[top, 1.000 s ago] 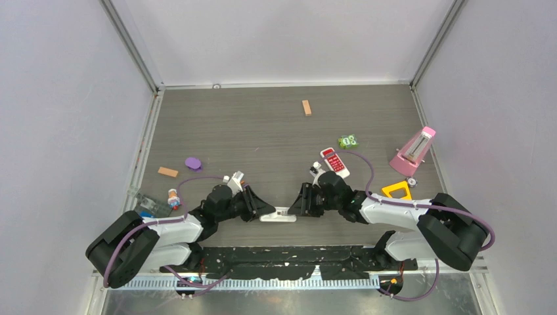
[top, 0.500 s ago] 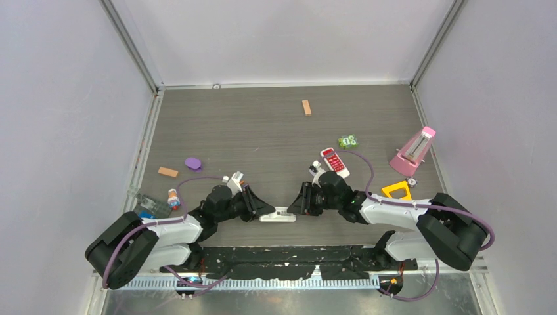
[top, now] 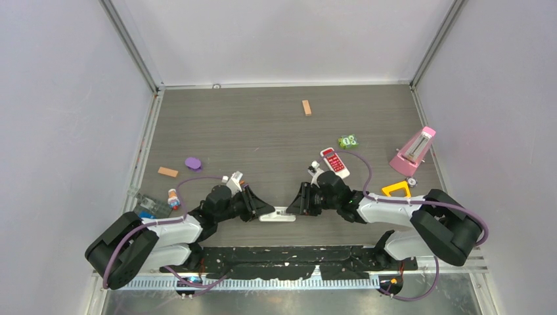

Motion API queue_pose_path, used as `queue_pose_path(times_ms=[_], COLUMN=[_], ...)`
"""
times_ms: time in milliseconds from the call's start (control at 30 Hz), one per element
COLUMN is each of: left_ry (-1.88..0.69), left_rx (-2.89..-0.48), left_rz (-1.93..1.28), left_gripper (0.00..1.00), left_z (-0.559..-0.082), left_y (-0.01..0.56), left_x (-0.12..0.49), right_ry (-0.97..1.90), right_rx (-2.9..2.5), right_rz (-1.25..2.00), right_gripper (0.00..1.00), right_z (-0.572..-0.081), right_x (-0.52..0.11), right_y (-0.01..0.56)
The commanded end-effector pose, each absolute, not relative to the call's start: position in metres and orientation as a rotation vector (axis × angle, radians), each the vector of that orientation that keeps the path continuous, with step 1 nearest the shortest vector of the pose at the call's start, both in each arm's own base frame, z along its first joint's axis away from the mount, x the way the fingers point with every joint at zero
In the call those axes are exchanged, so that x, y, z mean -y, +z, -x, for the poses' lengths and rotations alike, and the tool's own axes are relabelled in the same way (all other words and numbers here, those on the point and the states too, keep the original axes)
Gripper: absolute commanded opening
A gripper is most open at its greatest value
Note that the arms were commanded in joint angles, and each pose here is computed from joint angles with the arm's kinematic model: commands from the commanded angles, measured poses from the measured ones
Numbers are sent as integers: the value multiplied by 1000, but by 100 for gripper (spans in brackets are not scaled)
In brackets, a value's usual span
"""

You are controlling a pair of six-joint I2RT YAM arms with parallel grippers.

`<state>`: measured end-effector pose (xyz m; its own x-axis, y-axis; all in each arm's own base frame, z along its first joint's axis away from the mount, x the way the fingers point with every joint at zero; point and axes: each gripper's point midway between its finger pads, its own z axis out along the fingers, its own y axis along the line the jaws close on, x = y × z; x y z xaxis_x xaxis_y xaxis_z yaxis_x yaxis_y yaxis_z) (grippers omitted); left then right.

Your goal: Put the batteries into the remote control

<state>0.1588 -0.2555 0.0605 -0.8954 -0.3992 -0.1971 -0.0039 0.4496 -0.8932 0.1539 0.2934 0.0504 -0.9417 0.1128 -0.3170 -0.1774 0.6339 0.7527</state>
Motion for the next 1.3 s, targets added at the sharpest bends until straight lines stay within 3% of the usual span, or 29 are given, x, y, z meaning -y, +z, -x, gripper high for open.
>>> queue_pose_path(times_ms=[0,367,633,933,1267], left_ry=[-1324,-1332,-1342,-1295,-913], left_rx=[-2377,-2387,-2403,-2404,-2434], left_rz=[323,313,287,275,236], left_gripper=[0,0,0,0,0], left_z=[-155,-154,-150,-146,-158], left_y=[39,39,39,34,24], left_x=[244,247,255,259,231], right_ry=[1239,1278,1663,1896,1940], right_rx=[-2481,-2503,-2309,-2121,-2001], right_rz=[83,80,93,62,80], right_gripper=[38,39,39,38,38], right_z=[-158,-152,-140,-141,-145], right_x=[-301,-302,-328,-339,-338], right_y=[56,48,88,133,165])
